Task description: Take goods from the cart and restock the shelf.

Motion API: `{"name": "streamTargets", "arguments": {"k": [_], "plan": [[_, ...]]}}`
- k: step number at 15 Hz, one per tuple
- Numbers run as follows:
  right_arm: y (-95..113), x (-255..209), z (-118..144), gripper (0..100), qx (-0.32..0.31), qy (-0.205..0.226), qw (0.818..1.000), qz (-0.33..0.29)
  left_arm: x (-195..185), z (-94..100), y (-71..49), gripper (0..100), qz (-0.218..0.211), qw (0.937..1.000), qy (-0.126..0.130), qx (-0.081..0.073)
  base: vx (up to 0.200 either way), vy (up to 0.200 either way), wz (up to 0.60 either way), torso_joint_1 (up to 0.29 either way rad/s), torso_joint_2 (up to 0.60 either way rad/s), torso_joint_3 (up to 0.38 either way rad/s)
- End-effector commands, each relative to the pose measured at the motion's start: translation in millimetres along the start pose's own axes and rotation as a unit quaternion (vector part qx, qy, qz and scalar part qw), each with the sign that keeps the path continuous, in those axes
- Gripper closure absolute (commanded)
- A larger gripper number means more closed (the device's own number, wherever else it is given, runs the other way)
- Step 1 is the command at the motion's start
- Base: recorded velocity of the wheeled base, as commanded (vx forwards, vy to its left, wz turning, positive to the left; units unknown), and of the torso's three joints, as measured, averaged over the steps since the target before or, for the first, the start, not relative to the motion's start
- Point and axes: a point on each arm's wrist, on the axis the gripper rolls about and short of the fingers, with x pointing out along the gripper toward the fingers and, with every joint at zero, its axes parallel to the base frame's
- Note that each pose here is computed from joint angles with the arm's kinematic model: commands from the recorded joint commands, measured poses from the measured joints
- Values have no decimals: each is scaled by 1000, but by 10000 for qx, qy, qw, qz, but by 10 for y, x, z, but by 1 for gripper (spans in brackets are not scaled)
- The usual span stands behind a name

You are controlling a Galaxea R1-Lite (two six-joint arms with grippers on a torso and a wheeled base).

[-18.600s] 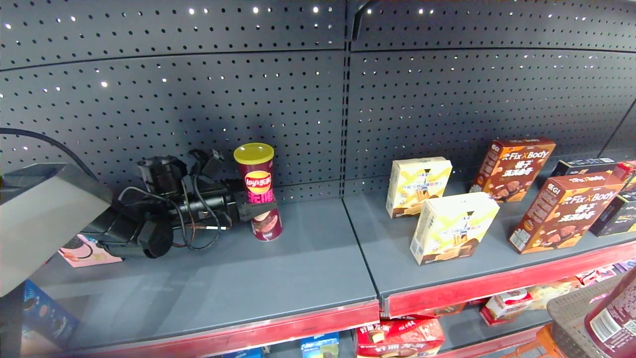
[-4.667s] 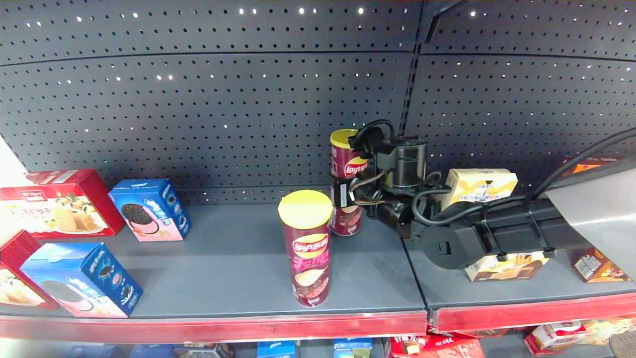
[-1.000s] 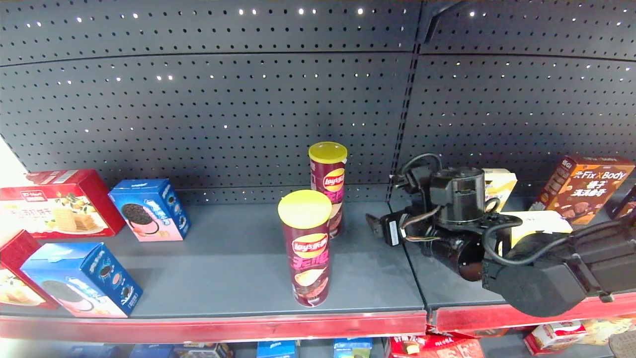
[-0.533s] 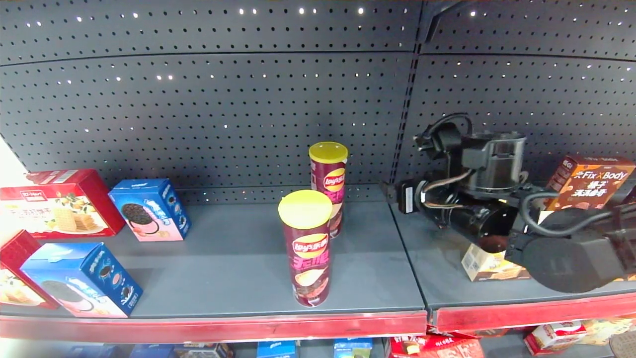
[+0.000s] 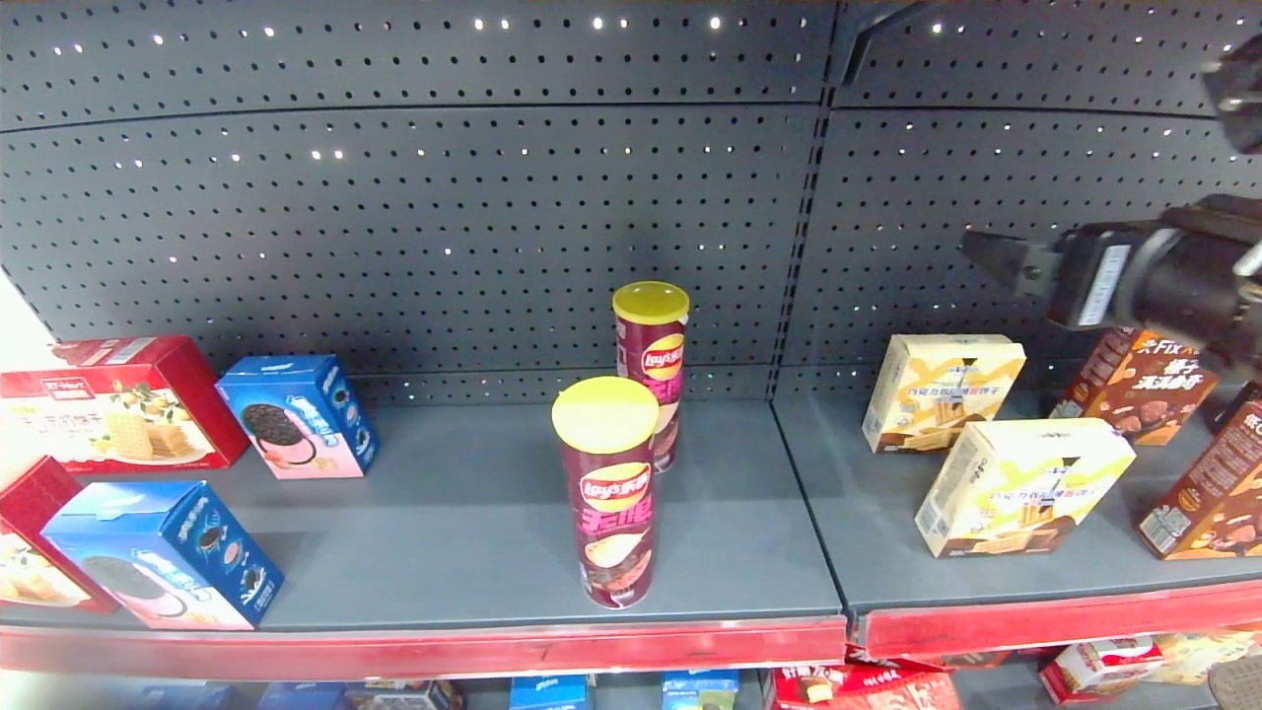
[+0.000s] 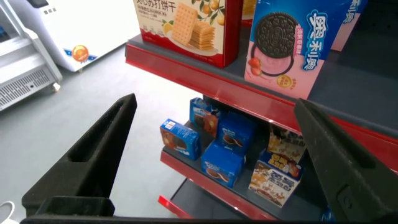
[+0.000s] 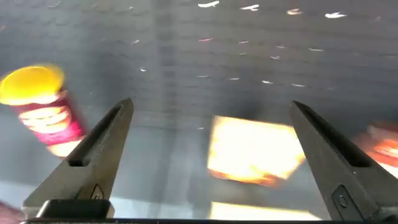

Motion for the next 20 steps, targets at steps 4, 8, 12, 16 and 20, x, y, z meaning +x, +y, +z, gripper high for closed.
{"name": "streamTargets", "arguments": {"k": [4, 8, 12, 16, 20], "plan": [[-718, -1258, -498, 0, 156, -160, 9918, -1259, 1, 1, 0, 0, 3, 10000, 3, -1, 0, 0, 0, 0, 0, 0], [-784, -1667, -990, 0, 71, -69, 9892, -1461, 1, 1, 0, 0, 10, 10000, 3, -1, 0, 0, 0, 0, 0, 0], [-773, -1760, -1151, 0, 83, 18, 9919, -1268, 1, 1, 0, 0, 3, 10000, 3, -1, 0, 0, 0, 0, 0, 0], [-738, -2040, -1717, 0, 47, 10, 9911, -1328, 2, -3, 0, 0, 3, 10000, 11, -1, 0, 0, 0, 0, 0, 0], [-684, -2186, -2071, 0, 41, 104, 9930, -1173, 2, -3, 0, 0, 3, 10000, 11, -1, 0, 0, 0, 0, 0, 0]]}}
